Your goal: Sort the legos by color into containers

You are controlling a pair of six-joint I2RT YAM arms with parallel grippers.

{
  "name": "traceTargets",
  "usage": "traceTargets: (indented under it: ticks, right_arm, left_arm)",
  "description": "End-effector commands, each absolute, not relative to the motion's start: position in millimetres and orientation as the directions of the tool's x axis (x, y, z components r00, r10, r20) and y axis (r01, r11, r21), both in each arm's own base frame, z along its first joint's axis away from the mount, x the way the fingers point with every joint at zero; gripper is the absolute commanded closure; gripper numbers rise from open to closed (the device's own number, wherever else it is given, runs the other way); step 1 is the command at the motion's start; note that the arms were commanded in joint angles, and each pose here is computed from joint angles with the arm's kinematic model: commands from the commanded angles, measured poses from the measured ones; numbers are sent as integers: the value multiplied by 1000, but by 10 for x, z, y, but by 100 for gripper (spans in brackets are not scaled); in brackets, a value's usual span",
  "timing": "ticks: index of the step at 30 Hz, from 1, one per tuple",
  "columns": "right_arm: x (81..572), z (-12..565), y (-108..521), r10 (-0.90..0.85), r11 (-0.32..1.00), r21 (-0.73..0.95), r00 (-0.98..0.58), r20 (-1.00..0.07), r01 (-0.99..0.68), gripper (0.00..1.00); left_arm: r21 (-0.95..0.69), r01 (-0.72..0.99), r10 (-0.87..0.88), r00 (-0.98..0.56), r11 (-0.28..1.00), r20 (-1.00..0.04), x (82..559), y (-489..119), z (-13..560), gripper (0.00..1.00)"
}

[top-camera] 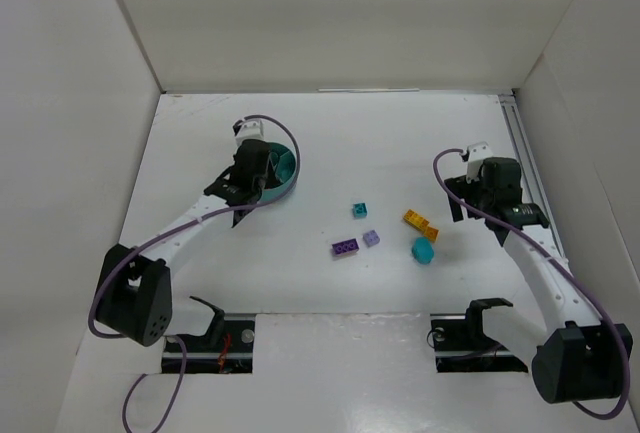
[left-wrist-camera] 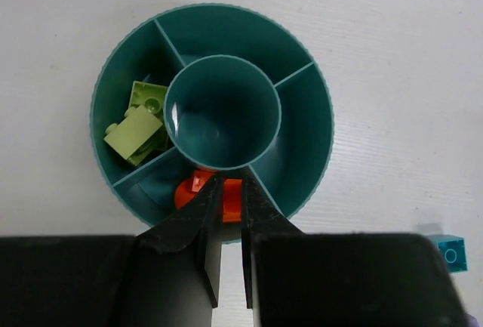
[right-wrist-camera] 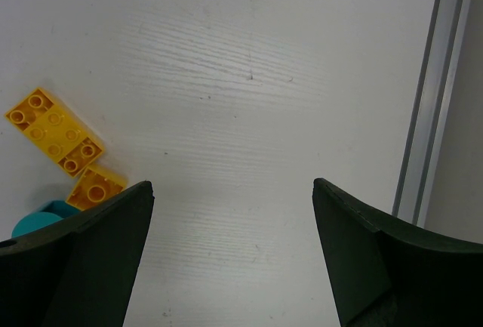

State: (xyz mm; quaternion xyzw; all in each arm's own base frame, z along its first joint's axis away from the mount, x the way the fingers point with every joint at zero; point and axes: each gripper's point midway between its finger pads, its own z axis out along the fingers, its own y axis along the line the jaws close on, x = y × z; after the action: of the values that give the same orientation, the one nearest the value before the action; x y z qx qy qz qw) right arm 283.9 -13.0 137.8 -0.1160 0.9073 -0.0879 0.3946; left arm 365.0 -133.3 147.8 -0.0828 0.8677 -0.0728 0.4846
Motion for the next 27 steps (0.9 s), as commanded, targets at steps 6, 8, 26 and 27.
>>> traceTargets:
  ticks: [6, 8, 26, 27]
  right_arm:
    - [2946, 1462, -135, -277, 959, -252, -627, -728, -130, 10]
    - [2946, 1462, -135, -277, 959, -252, -627, -728, -130, 10]
    - [2978, 1550, 169, -370, 919, -231, -498, -784, -318, 11]
    - [2977, 1550, 196, -369, 917, -223, -494, -787, -330, 11]
  left_arm:
    - [-222, -115, -250, -468, 968, -847, 3758, -1271, 1543, 96]
    - [-231, -122, -261, -468, 965, -844, 3762, -1277, 1568, 90]
    - [-278, 22, -238, -451, 960, -860, 3502, -1479, 1909, 16]
    - [-269, 63, -211, -462, 961, -862, 3462, -1562, 1870, 9]
